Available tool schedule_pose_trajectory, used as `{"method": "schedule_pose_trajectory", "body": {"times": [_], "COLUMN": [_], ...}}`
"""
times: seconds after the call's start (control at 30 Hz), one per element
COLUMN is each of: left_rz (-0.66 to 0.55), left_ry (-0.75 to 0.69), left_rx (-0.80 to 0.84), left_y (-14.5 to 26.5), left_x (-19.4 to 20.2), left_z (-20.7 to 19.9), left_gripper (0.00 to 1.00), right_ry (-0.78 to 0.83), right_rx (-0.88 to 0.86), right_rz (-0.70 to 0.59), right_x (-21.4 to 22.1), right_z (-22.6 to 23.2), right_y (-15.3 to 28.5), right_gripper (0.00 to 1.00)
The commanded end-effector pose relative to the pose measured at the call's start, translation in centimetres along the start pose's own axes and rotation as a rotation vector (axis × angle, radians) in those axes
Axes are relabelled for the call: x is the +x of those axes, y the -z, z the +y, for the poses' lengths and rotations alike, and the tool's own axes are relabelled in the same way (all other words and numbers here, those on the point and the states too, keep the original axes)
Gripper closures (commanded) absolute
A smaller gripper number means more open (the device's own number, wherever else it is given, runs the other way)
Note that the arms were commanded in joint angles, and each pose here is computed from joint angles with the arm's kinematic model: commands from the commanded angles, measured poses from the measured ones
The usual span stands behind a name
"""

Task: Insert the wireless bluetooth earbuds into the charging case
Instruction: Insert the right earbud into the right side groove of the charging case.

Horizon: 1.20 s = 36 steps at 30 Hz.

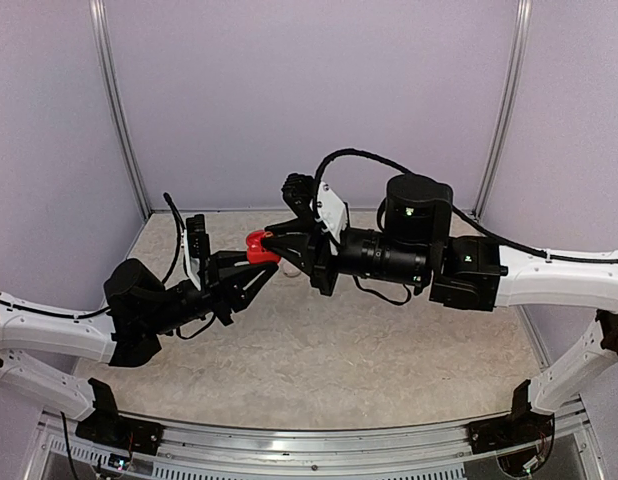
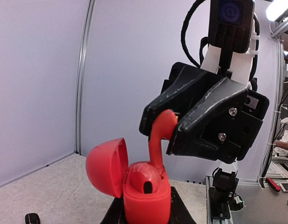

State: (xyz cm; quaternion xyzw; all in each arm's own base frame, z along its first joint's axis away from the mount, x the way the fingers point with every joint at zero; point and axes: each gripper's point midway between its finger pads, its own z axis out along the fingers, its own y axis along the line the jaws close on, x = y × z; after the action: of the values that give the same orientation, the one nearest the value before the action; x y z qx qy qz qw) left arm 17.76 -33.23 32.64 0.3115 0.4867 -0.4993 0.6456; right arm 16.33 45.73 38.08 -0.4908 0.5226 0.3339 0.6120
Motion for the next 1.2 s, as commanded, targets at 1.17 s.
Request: {"method": "schedule_pose_trajectory", "body": {"times": [1.17], "left_rz": [-0.048], "left_ry": [-0.037], "left_rx": [0.008], "left_y": [-0.6], "left_x": [-1.6], "left_z": [-0.4], "left_gripper": [1.0], "right_ry": [-0.052], "right_rx": [-0.055], "right_rz": [0.042], "right_x": [1.1], "right_z": [1.6], "right_y": [0.5], "right_gripper": [0.93]}}
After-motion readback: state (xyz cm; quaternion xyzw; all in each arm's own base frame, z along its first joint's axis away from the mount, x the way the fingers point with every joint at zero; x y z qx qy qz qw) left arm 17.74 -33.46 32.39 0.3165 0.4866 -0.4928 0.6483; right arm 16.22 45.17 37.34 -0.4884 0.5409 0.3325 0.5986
